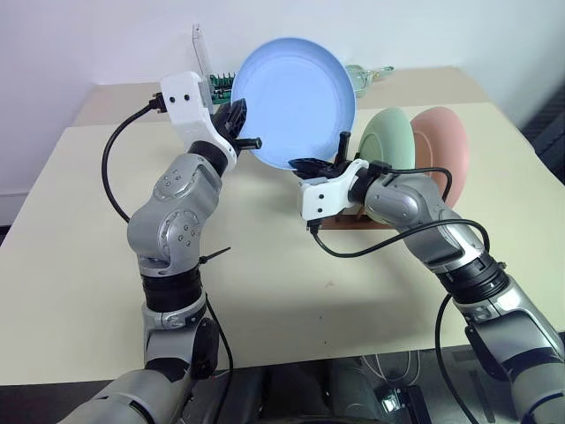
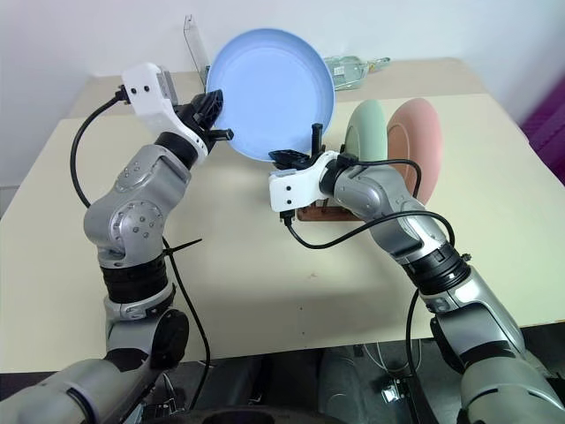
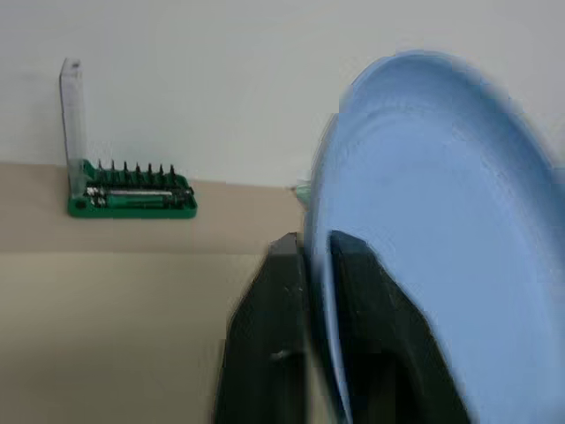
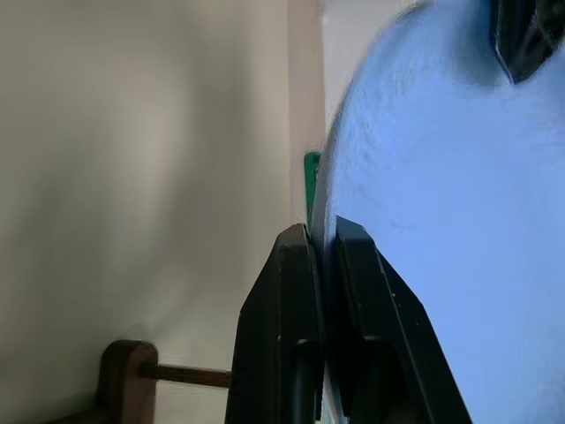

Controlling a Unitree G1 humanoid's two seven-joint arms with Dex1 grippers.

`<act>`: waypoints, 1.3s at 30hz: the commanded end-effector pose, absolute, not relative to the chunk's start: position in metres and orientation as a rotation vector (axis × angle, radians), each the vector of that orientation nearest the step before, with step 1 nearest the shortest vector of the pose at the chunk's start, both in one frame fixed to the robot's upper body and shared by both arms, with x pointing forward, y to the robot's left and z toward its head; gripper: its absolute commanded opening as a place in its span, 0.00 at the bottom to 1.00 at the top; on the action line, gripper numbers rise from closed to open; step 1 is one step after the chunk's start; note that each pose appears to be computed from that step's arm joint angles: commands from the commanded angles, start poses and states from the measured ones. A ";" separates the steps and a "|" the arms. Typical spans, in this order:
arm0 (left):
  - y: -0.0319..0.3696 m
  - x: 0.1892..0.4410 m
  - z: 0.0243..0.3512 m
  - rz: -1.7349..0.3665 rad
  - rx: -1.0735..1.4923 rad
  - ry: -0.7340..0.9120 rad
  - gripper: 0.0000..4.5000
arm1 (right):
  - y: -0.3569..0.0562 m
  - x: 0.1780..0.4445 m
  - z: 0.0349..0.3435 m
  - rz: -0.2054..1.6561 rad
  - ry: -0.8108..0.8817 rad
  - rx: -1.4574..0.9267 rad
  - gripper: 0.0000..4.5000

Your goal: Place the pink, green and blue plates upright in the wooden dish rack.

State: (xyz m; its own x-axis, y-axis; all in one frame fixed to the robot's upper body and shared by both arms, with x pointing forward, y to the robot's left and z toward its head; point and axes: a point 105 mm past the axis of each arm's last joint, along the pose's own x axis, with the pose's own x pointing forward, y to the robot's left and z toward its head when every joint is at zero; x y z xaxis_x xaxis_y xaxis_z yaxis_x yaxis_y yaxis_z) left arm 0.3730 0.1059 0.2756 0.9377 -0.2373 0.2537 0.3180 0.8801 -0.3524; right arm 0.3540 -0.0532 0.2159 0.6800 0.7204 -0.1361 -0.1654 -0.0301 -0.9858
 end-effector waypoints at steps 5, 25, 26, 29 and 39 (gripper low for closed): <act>0.217 0.374 0.336 0.096 -0.555 -0.502 0.51 | -0.052 0.342 0.251 0.737 -0.642 -1.334 0.00; 0.093 0.321 0.144 -0.817 0.100 0.015 0.51 | -0.086 0.275 0.326 1.009 -0.337 0.417 0.00; 0.089 0.315 0.142 -0.860 0.102 0.025 0.51 | -0.087 0.277 0.322 0.992 -0.310 0.437 0.00; 0.087 0.312 0.140 -0.891 0.120 0.038 0.51 | -0.089 0.279 0.317 0.961 -0.267 0.463 0.00; 0.079 0.295 0.138 -0.990 0.118 0.076 0.51 | -0.098 0.298 0.290 0.833 -0.148 0.505 0.00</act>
